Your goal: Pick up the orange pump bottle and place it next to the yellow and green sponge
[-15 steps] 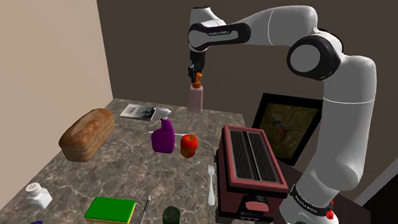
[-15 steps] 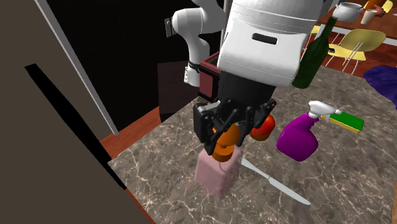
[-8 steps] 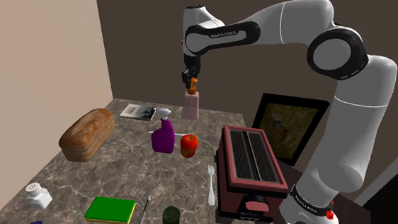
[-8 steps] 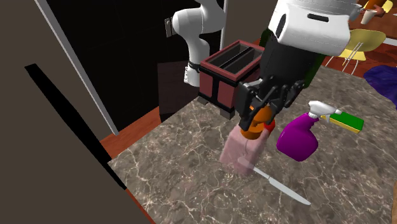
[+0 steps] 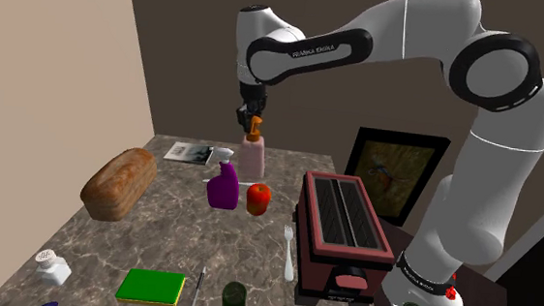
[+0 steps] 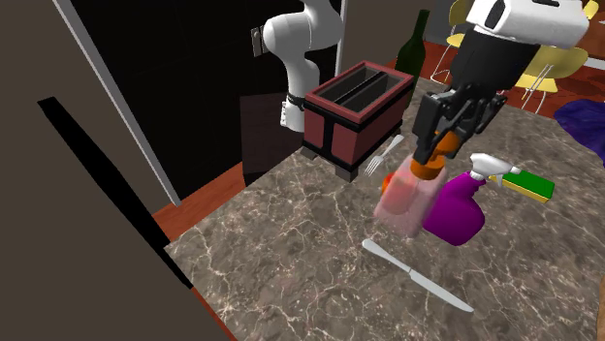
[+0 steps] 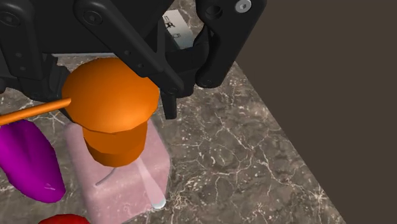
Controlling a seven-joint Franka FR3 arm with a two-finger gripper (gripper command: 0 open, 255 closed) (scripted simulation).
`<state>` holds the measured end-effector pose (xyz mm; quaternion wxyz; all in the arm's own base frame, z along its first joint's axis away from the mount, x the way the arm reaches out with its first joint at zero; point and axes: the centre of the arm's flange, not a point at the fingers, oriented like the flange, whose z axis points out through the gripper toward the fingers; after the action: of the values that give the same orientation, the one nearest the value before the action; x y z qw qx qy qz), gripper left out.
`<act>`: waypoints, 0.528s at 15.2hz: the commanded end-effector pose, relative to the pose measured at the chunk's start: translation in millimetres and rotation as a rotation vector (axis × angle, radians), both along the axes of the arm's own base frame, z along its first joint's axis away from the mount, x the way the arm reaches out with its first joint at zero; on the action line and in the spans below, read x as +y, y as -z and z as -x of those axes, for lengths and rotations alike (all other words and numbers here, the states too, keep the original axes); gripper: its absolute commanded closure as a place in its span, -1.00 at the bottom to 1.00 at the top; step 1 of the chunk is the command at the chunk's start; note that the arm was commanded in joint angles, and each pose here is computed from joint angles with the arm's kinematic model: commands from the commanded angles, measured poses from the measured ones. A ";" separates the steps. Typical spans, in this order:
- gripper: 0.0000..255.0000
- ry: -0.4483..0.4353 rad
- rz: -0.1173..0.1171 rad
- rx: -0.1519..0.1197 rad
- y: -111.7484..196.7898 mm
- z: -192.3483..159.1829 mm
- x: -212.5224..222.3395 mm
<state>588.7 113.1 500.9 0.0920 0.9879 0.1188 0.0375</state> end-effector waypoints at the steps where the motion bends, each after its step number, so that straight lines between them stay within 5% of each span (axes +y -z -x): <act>1: 1.00 0.001 0.000 0.000 0.7 11.8 25.5; 8: 1.00 0.001 0.000 0.000 0.6 51.8 108.7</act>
<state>542.5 208.0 498.6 0.0921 0.9879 0.1189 0.0376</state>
